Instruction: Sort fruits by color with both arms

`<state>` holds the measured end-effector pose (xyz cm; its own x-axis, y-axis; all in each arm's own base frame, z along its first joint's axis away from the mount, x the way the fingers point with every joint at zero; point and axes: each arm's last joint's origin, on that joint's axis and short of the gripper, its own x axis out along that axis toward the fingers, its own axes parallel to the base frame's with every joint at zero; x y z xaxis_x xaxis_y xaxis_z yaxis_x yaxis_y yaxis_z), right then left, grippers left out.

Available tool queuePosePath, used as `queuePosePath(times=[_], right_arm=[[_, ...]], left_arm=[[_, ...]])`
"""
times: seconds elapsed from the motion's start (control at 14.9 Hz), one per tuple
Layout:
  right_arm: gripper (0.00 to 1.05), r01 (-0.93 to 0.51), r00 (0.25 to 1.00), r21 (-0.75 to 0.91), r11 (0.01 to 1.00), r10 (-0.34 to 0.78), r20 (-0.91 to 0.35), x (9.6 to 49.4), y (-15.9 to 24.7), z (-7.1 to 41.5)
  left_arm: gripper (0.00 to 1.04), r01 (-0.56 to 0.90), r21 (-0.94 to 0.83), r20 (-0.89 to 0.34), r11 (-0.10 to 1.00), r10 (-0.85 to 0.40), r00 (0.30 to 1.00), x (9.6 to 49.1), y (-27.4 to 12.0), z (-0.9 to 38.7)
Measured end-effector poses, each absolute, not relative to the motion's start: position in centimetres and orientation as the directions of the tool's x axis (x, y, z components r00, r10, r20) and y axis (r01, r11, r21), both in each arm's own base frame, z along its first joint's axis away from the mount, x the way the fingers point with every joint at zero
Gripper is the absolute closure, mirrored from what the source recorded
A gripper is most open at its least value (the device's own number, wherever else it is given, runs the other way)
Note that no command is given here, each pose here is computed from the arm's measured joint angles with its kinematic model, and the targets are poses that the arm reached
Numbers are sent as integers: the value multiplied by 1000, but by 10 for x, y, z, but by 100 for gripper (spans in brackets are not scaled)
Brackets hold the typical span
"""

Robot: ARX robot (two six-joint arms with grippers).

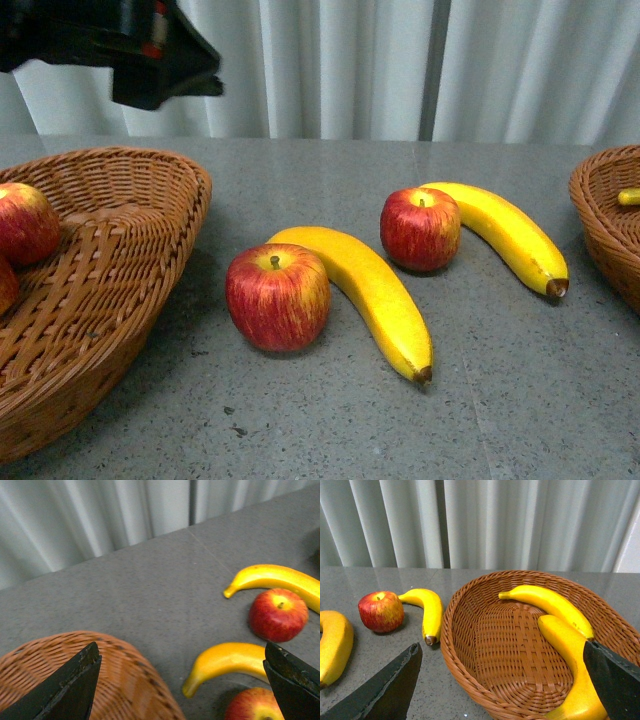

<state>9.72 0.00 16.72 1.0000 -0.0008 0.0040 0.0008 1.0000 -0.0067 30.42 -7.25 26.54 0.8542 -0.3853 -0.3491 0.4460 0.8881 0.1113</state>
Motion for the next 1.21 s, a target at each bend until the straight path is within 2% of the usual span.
queuePosePath(times=[0.27,0.47,0.87,1.21], right_arm=[[7,0,1000,-7,1000,0,4,97,0,167],[7,1,1000,-7,1000,-1,4,97,0,167],[7,0,1000,-7,1000,0,4,97,0,167],[7,1,1000,-7,1000,-1,4,97,0,167]], left_arm=[[7,615,100,-442,782,-519,732,292,-123,251],[7,676,114,-545,728,-523,656,289,-135,216],[7,721,183,-585,668,-516,626,296,-135,196],[7,724,197,-602,661,-501,621,303,-131,184]])
